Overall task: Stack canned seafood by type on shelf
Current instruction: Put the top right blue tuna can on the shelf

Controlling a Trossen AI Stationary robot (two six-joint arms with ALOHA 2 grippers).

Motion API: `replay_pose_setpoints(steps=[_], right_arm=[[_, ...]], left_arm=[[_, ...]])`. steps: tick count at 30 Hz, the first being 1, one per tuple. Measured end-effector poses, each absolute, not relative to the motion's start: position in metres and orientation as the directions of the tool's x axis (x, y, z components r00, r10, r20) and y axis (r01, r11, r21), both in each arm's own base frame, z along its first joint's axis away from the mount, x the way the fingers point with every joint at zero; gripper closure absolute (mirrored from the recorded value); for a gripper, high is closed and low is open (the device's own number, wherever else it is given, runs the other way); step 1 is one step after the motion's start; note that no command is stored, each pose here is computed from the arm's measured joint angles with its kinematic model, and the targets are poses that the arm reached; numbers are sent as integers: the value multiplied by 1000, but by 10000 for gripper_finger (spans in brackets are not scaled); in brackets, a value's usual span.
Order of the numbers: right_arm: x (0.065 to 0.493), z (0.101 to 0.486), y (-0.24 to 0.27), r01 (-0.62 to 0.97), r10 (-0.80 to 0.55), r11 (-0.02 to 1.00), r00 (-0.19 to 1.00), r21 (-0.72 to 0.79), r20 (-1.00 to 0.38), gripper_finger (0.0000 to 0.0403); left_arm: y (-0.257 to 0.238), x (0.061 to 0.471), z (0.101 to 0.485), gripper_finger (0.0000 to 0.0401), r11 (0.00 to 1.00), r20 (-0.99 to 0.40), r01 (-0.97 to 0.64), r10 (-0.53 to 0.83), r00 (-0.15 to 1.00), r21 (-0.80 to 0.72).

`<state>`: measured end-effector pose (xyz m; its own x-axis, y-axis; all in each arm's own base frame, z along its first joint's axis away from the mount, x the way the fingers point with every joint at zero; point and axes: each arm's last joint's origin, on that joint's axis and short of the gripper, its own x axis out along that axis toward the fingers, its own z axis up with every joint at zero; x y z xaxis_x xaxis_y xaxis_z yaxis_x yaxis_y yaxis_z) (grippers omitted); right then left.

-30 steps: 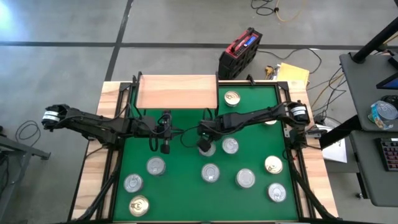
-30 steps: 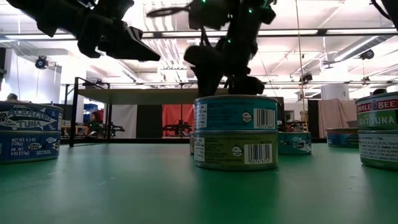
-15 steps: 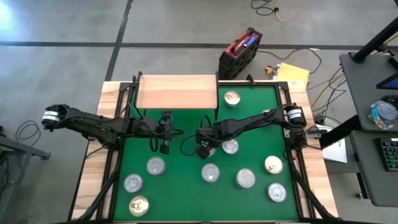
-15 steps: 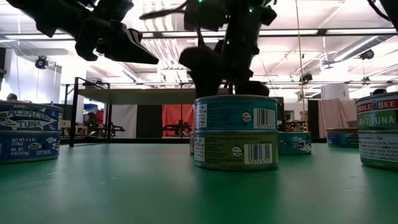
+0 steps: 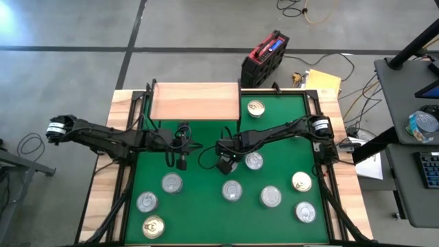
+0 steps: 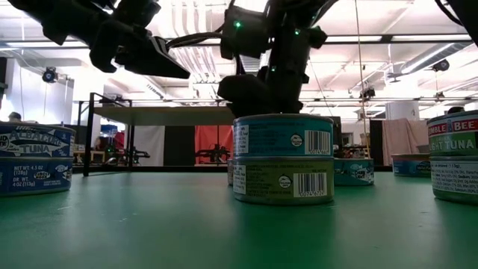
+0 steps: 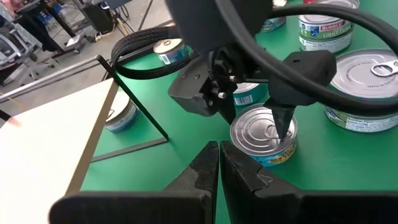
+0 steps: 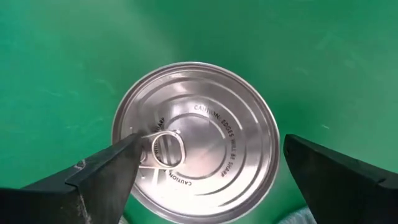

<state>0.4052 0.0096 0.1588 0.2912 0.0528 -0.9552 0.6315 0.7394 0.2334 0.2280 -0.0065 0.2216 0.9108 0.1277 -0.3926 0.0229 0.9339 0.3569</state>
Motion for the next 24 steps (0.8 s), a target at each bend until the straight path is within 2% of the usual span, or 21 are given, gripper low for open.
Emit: replay_pose_setpoints(steps=[3, 6, 16, 24], right_arm=[[405, 153, 6, 613, 95, 739, 317, 280, -944, 31], [405, 150, 4, 605, 99, 740, 333, 293, -938, 70], [405, 147, -1, 585, 83, 760, 347, 285, -934, 266], [405, 147, -2, 581, 59, 770, 347, 263, -936, 381]], left_arm=[[-7, 228, 222, 401, 934, -393, 23, 128, 911, 357], [-7, 228, 222, 401, 934, -393, 23, 128, 911, 357], [-7, 228, 222, 401, 935, -392, 21, 128, 911, 355], [-6, 228, 222, 401, 943, -392, 9, 129, 911, 332]])
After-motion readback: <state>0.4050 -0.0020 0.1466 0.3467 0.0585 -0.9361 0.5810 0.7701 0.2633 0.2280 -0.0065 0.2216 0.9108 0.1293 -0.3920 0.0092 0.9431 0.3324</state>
